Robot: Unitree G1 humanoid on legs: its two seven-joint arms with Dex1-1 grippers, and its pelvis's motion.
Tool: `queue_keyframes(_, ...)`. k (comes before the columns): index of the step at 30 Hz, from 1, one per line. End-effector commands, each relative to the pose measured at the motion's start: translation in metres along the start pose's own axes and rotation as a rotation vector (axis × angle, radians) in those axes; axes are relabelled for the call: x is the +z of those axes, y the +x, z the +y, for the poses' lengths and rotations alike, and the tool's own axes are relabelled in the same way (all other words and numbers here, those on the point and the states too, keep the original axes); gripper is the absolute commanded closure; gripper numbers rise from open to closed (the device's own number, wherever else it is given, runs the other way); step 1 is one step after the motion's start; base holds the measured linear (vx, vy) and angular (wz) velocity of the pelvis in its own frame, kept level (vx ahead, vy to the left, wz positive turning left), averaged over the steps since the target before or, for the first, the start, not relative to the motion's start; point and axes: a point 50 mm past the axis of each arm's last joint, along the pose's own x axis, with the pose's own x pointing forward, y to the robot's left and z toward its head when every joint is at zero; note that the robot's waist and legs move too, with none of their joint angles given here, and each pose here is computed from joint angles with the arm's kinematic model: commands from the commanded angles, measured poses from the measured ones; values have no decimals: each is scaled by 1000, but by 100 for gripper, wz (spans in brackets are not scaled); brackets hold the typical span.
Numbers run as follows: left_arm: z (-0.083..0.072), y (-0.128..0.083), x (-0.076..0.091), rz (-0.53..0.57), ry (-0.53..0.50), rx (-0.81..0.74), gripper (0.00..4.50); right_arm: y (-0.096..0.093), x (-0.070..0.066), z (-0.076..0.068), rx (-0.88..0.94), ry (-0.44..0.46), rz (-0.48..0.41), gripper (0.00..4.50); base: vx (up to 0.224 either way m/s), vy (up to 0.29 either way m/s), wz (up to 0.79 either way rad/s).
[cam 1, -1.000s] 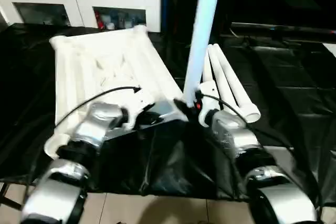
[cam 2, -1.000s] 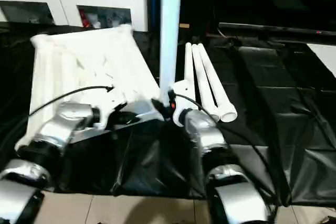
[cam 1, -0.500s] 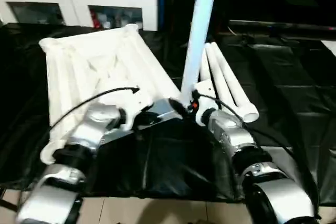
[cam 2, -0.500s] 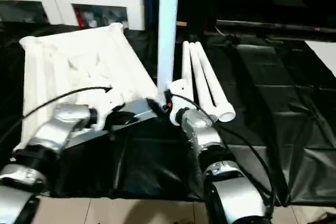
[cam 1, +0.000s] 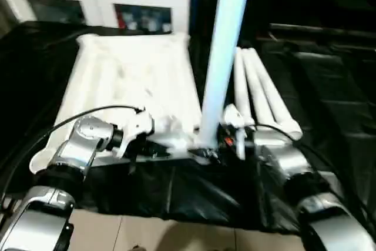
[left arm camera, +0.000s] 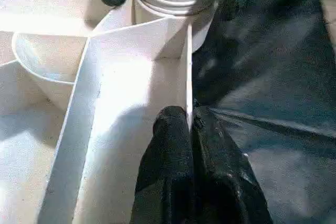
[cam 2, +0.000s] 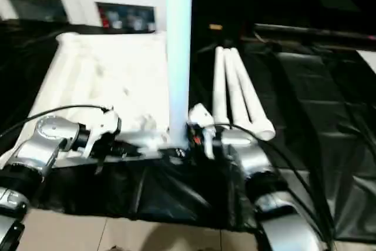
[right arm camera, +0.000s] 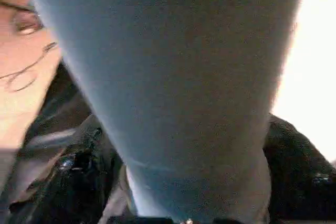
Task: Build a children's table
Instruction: Rotate leg to tighten
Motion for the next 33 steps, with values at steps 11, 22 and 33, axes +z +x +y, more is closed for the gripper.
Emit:
queue_keyframes(11, 2, 8, 3, -31, -8, 14, 450, 15, -5, 4, -71, 35, -6, 165, 0, 0, 0)
queue_keyframes(22, 25, 40, 29, -79, -90, 398, 450, 46, -8, -27, -703, 228, -54, 168, 0, 0, 0)
queue_keyframes(33, 15, 64, 37, -110, -83, 378, 450, 63, 3, -25, -700, 190, -88, 168, 0, 0, 0)
